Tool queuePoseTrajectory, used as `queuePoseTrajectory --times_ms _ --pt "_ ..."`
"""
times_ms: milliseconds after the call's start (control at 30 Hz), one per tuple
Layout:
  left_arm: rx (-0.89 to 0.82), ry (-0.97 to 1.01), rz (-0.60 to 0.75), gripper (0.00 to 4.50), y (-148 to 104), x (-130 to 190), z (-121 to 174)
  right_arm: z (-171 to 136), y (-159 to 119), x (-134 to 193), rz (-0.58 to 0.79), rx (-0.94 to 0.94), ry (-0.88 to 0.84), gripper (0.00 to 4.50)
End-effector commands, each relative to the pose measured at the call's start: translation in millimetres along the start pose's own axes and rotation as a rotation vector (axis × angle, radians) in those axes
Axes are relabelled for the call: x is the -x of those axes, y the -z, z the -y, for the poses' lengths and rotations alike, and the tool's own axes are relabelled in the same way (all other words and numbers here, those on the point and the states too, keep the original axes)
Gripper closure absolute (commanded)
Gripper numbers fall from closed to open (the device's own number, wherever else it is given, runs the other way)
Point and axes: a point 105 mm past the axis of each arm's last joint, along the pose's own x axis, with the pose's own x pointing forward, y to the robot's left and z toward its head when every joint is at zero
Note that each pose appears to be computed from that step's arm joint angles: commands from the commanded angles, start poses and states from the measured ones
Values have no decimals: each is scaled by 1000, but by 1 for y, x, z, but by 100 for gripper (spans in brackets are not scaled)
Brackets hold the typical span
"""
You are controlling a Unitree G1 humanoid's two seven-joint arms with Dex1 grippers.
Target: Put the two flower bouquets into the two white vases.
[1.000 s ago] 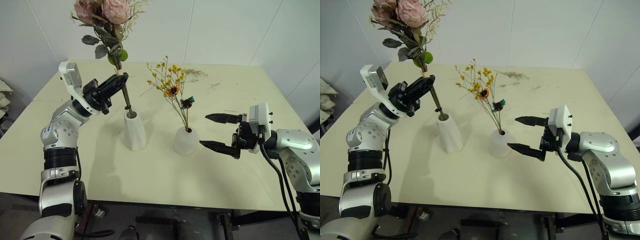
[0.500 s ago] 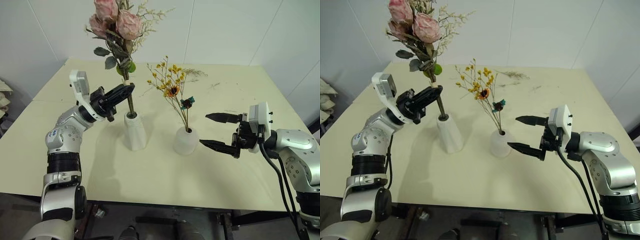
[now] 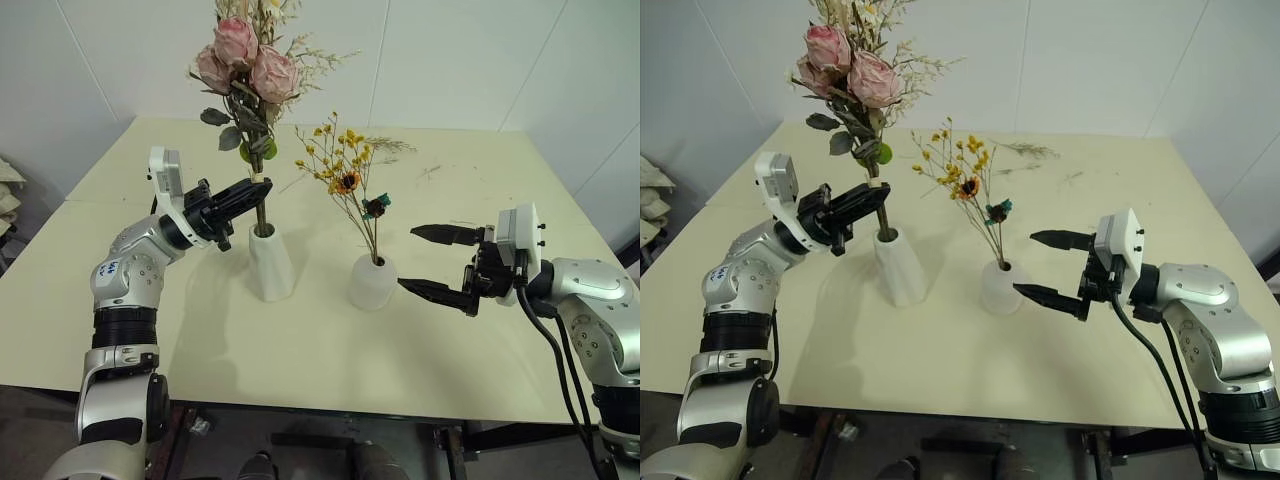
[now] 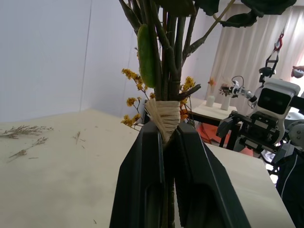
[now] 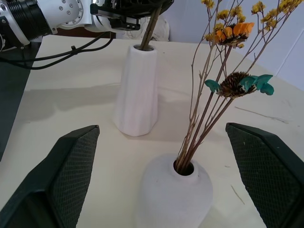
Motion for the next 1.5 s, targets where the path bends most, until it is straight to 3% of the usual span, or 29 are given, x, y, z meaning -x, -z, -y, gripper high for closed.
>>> queuePoseTrajectory --times_ms 33,67,100,333,500,767,900,1067,1167,1500 --pt "-41 12 -25 447 -3 4 2 -1 -11 1 34 30 3 0" --pt "-37 3 -36 447 0 5 1 -1 -11 0 34 29 3 0" --pt "-32 -5 -46 374 2 5 1 -2 -10 0 34 29 2 0" --pt "19 28 -83 161 10 7 6 -1 -11 -1 35 30 4 0" --pt "-43 26 -115 3 7 10 8 0 -12 -1 35 32 5 0" --pt "-141 -5 -265 1 -1 42 15 0 -10 2 26 26 6 0" --pt "-188 -54 -304 1 -19 64 12 4 -8 7 -3 28 12 0" --pt "-290 -48 -207 1 -64 80 17 12 -8 14 -30 32 29 0" --pt "-327 -20 -217 1 -73 103 26 17 -3 23 -68 19 53 0" --pt "-291 -86 -336 1 -50 136 23 30 -2 49 -155 17 92 0"
